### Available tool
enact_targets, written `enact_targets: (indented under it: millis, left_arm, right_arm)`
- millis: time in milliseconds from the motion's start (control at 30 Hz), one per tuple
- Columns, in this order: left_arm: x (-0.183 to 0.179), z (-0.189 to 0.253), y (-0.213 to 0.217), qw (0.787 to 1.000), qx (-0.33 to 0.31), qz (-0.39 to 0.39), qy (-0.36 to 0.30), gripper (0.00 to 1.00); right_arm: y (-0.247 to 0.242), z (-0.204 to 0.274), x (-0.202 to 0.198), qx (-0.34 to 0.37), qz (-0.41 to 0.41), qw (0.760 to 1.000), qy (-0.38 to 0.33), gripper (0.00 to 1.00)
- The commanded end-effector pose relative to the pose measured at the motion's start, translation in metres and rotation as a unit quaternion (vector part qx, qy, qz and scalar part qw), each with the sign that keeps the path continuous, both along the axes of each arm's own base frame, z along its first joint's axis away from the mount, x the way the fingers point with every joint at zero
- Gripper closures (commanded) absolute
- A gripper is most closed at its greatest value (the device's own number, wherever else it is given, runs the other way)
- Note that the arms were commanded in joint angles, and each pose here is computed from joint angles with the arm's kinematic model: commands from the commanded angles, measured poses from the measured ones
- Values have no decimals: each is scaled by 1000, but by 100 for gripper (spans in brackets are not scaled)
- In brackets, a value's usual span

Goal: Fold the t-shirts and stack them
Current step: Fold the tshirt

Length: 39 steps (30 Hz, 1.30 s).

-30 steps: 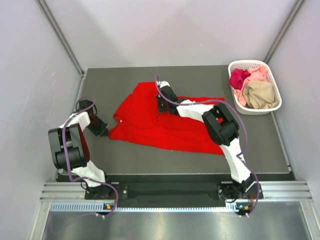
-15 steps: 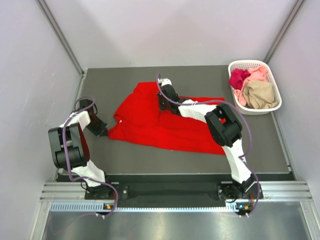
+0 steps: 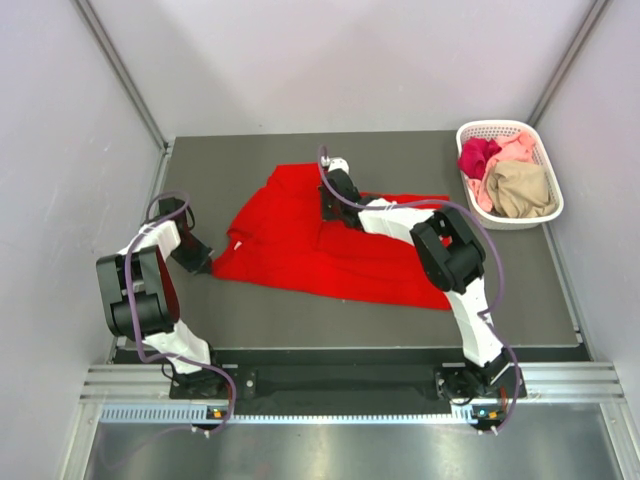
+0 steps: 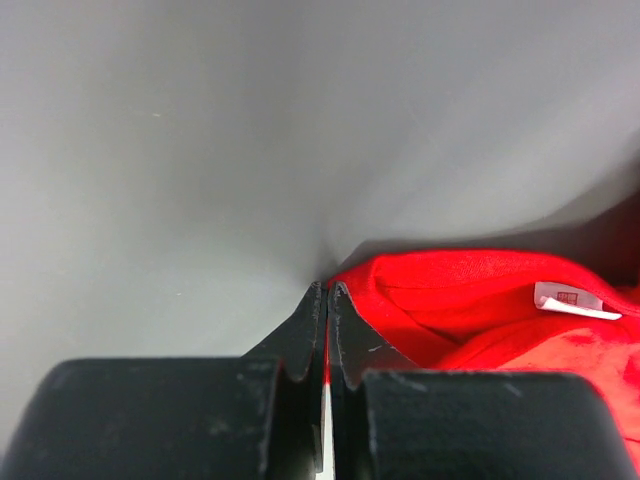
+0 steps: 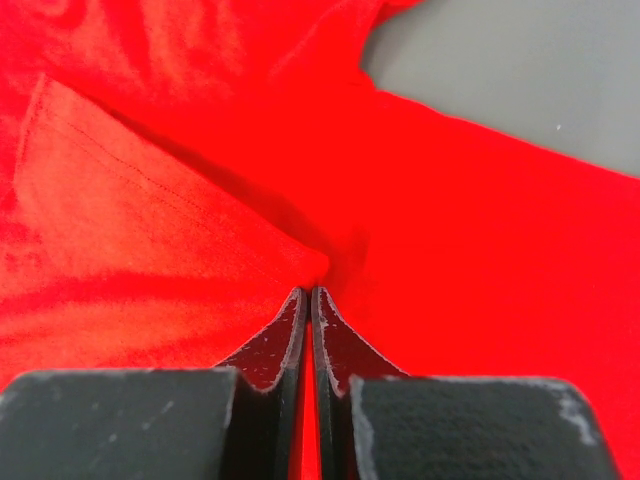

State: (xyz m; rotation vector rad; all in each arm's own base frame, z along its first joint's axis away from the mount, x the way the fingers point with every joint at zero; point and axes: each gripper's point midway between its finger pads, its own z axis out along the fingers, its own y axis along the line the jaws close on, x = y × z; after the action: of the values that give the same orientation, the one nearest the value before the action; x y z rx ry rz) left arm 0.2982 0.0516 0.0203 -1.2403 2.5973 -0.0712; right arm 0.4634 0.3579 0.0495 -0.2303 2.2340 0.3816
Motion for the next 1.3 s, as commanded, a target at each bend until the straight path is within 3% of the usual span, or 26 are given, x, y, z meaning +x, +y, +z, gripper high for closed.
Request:
enact_targets:
  millis: [0,67,100,167,300,367,433,533,667,767,933,1267]
  left_arm:
    - [-18,-4,22,997,52,19,47,99]
    - [-14,2,22,997,52,18,46,87]
    - [-12,6,23,997,54,19,43,74]
    - [1,24,33,997,73,22,24,63]
    - [43,61,31,997,67,-7,-49,62]
    - [83,87,11,987,43,-74,-134,61]
    - [117,111,-35,966,-5,-160,-205,59]
    - [155,129,-87,931,2,-271,-243,60]
    - [186,129,-131,898,34,-364,-247,60]
    - [204,123,-158,879,-6,-395,-268,61]
    - [225,97,-170,871,-11,-408,-273,61]
    - [244,49,-167,878,9,-410,-248,61]
  right_arm:
    - [-4,32,7,34,-22,999,-18,100]
    - [-1,32,6,39,-17,999,-15,99]
    - [2,33,6,44,-13,999,-13,98]
    - [7,33,4,51,-1,999,-8,96]
    - [10,33,0,56,10,998,1,89]
    - [9,38,-1,56,14,998,-3,87]
    - [7,40,-3,55,16,998,-5,83]
    - [3,44,-1,57,16,998,-5,80]
    - [1,42,-10,65,29,997,-2,75]
    - [0,50,-11,73,33,997,-12,70]
    - [-10,64,-5,74,15,997,-34,66]
    - [7,59,5,94,26,995,-26,61]
